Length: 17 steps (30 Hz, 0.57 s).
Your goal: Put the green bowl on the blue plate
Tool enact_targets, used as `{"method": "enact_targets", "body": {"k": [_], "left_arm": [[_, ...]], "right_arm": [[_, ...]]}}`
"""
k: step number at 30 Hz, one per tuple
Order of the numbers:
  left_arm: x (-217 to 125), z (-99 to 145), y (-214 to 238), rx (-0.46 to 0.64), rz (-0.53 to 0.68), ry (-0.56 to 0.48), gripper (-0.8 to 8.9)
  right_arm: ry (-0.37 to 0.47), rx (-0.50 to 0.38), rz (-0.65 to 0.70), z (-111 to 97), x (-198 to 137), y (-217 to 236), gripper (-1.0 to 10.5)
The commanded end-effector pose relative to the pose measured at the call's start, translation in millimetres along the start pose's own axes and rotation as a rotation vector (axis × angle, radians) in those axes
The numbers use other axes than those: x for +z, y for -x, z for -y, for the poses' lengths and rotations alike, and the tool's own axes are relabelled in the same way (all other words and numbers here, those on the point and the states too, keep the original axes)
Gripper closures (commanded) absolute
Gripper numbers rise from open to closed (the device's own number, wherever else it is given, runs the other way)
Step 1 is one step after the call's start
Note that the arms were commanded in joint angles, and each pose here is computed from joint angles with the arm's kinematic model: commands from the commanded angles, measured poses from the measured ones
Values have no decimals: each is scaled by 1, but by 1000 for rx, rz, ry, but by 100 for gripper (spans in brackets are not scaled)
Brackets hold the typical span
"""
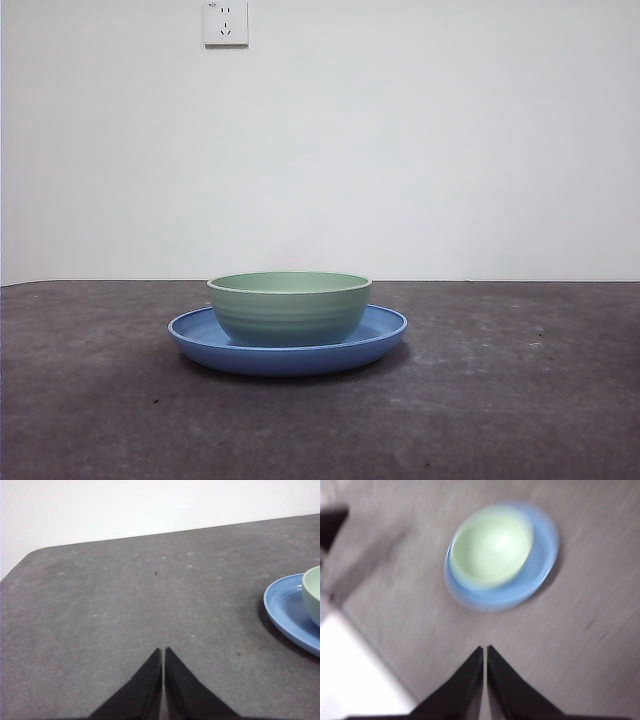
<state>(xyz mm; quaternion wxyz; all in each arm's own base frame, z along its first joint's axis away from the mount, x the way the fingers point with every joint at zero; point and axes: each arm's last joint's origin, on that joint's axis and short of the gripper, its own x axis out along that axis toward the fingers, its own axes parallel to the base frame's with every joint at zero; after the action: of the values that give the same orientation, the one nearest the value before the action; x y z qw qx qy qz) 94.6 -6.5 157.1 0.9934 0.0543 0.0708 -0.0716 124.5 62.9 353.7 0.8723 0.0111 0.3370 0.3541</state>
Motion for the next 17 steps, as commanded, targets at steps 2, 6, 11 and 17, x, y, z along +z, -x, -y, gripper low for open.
{"method": "enact_targets", "body": {"k": [2, 6, 11, 17], "left_arm": [[-7, 1, -2, 0, -26, 8, 804], [-7, 1, -2, 0, -26, 8, 804], [-7, 1, -2, 0, -26, 8, 804], [-7, 1, -2, 0, -26, 8, 804]], "right_arm": [[56, -97, 226, 6, -5, 22, 940], [89, -234, 384, 15, -29, 33, 940], [132, -365, 546, 29, -67, 23, 940], [174, -399, 631, 46, -117, -11, 940]]}}
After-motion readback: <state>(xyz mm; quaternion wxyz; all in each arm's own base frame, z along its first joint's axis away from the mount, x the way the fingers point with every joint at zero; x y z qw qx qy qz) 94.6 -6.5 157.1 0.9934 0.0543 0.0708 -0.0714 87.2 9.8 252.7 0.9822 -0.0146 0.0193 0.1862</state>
